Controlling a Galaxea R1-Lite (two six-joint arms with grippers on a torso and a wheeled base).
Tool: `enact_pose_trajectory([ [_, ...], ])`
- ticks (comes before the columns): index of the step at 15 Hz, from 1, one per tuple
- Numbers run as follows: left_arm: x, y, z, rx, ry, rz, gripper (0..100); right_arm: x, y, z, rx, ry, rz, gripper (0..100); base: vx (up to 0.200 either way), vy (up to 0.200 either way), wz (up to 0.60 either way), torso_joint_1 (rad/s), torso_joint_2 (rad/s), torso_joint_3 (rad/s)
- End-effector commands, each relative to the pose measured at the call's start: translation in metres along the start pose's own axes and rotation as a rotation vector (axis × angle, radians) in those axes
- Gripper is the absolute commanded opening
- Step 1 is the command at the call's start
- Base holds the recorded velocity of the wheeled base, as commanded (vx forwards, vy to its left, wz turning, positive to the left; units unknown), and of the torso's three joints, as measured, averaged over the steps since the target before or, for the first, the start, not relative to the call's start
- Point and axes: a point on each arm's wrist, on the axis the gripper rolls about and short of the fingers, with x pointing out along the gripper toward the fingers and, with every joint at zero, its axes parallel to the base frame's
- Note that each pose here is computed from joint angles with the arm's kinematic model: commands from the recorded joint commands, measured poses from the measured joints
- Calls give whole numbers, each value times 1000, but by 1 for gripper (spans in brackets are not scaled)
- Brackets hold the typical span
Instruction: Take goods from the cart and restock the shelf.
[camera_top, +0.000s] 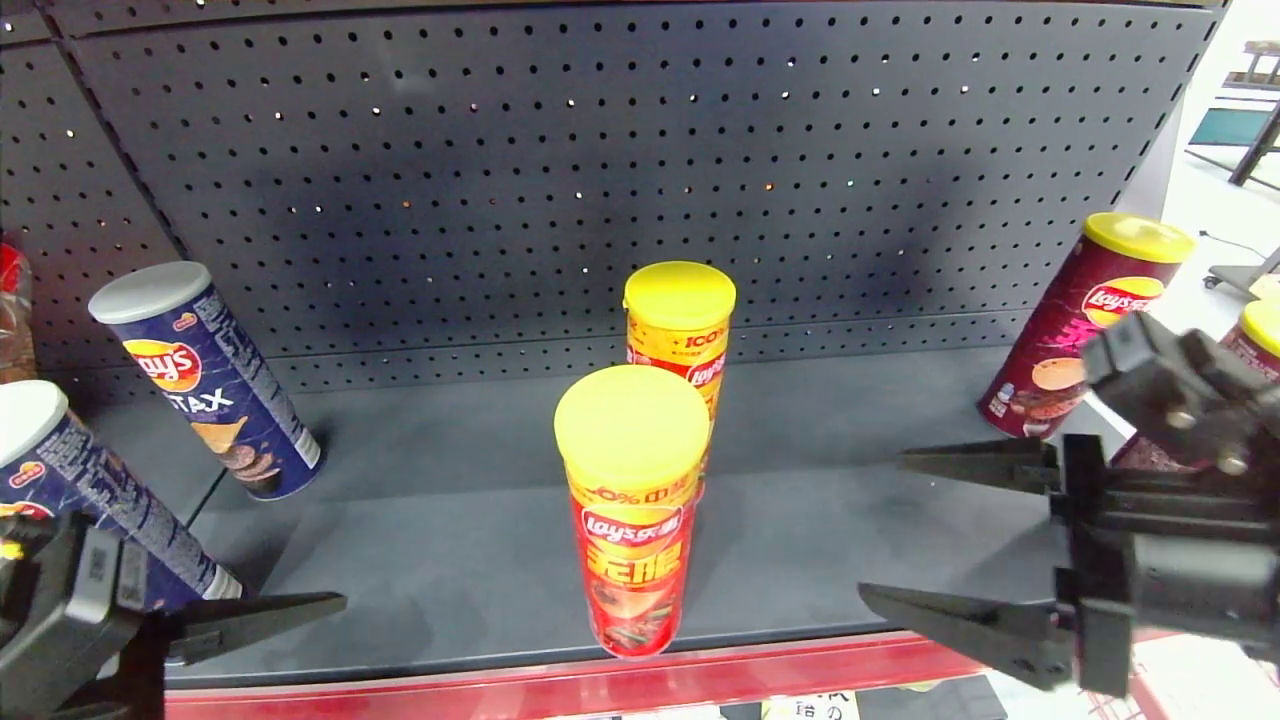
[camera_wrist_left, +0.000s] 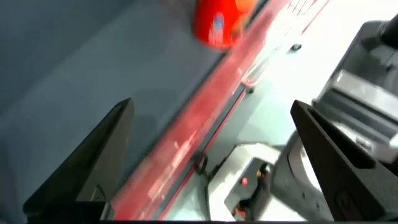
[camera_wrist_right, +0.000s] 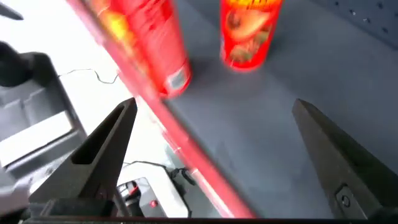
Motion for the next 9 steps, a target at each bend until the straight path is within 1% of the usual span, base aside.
enact_pose_trajectory([
  [1, -44, -21, -23, 24, -56, 79, 100, -65, 26, -38, -36, -115, -26, 100, 0, 0, 0, 0, 0, 0],
  [2, -56, -27, -32, 23, -58, 116, 100, -80, 32, -53, -45, -146, -43, 100, 0, 0, 0, 0, 0, 0],
  [3, -65, -32, -41, 23, -59, 164, 100, -91, 36, -64, -47, -170, -87, 100, 0, 0, 0, 0, 0, 0],
  [4, -75, -36, -50, 19, -61, 238, 100, -101, 39, -74, -39, -186, -171, 100, 0, 0, 0, 0, 0, 0],
  [5, -82, -39, -59, 0, -50, 346, 100, -110, 40, -82, 4, -186, -282, 100, 0, 0, 0, 0, 0, 0],
  [6, -86, -41, -66, -40, -46, 466, 100, -116, 39, -86, 72, -179, -401, 100, 0, 0, 0, 0, 0, 0],
  [7, -89, -45, -71, -104, -71, 601, 100, -122, 39, -91, 153, -181, -551, 100, 0, 0, 0, 0, 0, 0],
  [8, -90, -49, -78, -172, -79, 719, 100, -126, 39, -98, 217, -172, -693, 100, 0, 0, 0, 0, 0, 0],
  [9, -89, -55, -86, -237, -74, 820, 100, -129, 41, -105, 252, -164, -784, 100, 0, 0, 0, 0, 0, 0],
])
